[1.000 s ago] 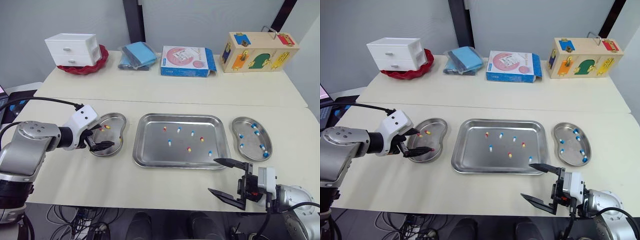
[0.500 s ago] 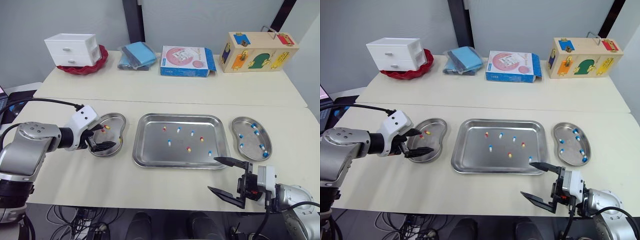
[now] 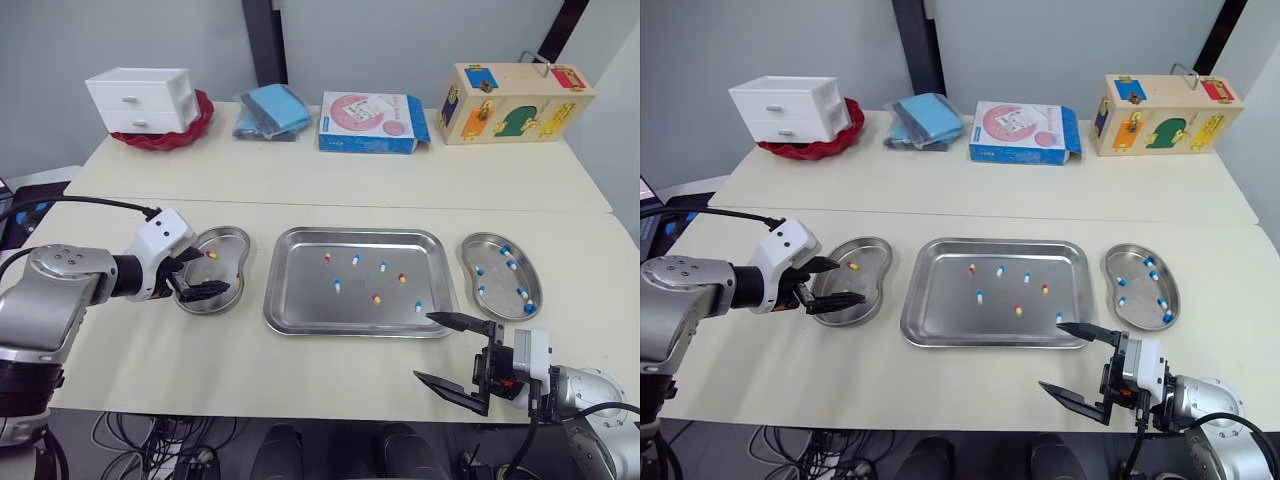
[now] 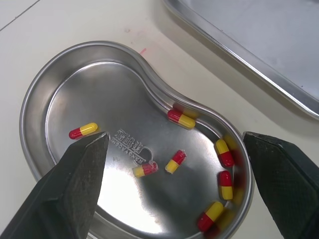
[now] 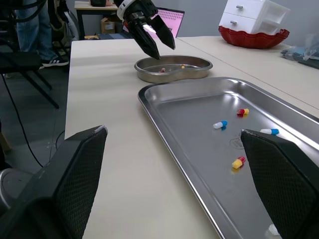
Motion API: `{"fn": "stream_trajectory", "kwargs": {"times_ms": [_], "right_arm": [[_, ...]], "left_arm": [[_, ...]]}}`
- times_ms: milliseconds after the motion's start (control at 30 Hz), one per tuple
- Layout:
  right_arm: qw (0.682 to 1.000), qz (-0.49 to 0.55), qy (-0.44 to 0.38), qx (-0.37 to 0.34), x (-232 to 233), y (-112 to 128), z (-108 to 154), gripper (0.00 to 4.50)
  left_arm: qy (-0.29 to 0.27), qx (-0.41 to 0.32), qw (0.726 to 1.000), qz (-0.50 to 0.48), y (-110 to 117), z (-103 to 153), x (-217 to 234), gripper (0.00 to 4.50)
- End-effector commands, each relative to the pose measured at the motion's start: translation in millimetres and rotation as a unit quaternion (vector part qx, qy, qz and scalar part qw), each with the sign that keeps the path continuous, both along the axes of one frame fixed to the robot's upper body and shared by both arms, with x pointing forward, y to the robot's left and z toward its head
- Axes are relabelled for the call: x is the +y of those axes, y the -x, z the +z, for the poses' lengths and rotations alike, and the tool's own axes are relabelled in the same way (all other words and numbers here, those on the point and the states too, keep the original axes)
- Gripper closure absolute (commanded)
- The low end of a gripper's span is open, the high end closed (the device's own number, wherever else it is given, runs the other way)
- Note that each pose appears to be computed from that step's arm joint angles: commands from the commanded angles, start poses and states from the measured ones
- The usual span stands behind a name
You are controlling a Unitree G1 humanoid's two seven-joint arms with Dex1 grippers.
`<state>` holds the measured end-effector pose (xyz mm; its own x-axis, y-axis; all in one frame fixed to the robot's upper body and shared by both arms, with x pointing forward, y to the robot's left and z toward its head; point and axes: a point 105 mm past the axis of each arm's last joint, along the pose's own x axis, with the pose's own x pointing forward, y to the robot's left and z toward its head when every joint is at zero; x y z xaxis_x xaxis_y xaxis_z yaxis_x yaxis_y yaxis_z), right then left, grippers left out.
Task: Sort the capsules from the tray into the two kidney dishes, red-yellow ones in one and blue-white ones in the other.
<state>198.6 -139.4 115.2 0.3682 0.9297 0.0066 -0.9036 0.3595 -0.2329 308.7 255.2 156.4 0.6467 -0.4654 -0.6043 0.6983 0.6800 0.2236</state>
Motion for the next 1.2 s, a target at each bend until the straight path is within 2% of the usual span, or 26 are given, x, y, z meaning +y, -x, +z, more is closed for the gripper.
{"fn": "stream_trajectory", "kwargs": {"times_ms": [33,233,433,533,667,900,1200], "right_arm": [[1.000,-0.004,0.007,-0.002,-4,2,7,0.00],[0.993,-0.059,0.068,0.080,-39,-1,15,0.00],[0.970,-0.135,0.135,0.152,-90,-1,23,0.00],[0.948,-0.189,0.167,0.195,-127,-2,26,0.00],[0.926,-0.245,0.185,0.220,-162,-9,29,0.00],[0.905,-0.278,0.208,0.248,-193,-11,29,0.00],[0.907,-0.270,0.216,0.240,-192,-16,29,0.00]], "left_arm": [[0.007,-0.036,0.999,0.004,5,21,10,0.06],[0.043,-0.080,0.995,0.037,26,37,37,0.06],[0.033,-0.064,0.994,0.088,61,27,75,0.06],[0.033,-0.054,0.991,0.122,77,23,95,0.06],[0.011,-0.046,0.988,0.147,89,13,115,0.06],[0.007,-0.038,0.987,0.154,96,5,123,0.06],[0.018,-0.041,0.989,0.138,97,2,116,0.06]]}}
